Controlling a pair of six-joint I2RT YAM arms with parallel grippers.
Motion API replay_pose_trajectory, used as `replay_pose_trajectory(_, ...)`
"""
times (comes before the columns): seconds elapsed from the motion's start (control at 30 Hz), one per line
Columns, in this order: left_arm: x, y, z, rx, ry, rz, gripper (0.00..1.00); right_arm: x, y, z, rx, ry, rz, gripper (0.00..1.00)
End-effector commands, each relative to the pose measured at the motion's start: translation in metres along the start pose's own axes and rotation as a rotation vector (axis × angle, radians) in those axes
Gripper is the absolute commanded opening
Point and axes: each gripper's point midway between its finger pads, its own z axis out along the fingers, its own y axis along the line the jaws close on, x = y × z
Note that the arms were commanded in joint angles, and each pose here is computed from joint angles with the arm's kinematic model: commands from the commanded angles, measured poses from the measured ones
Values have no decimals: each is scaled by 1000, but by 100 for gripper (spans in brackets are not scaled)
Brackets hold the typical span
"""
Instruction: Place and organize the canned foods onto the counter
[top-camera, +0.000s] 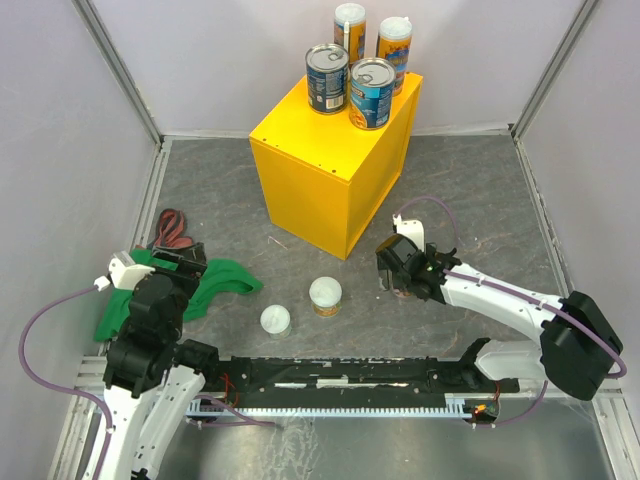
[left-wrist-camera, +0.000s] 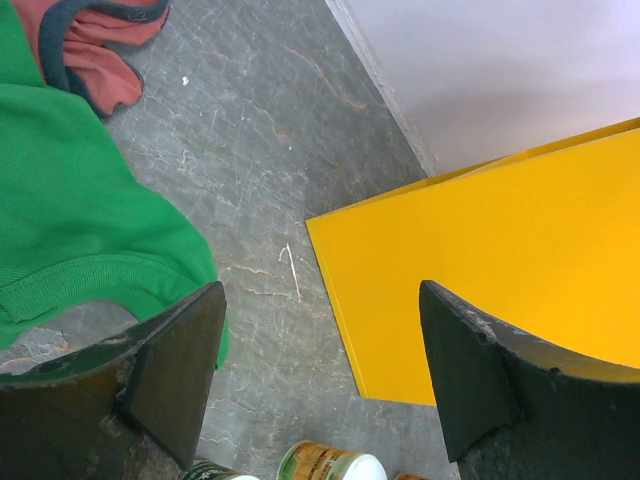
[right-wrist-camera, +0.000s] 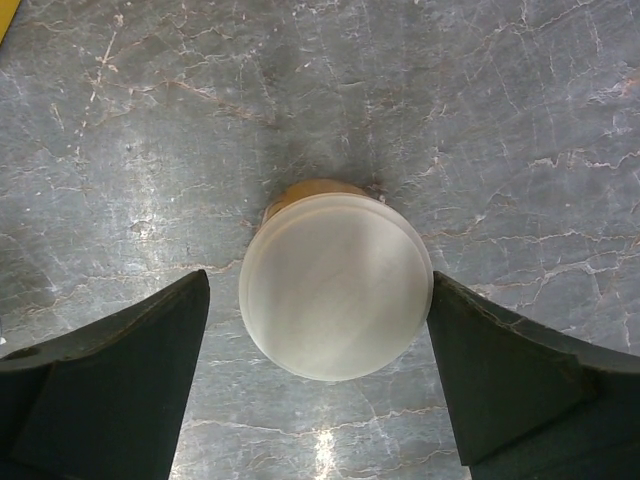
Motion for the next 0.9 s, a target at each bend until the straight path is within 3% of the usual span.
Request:
replay_pose_trajectory(0.0,-3,-1,3,0,-22,-11,84,-6,3,3,-10,-28,24,92)
replay_pose_trajectory(0.23,-4,0,4,-6,-27,-4,85,-7,4,2,-29,-41,22,59)
replay_pose_trajectory(0.33,-4,0,4,-7,-31,-1,85,-12,4,-3,-43,-64,22,51)
replay_pose_trajectory(0.87,-6,-6,9,-6,-39,4,85,-81,3,-60,-104,-221,-49,39)
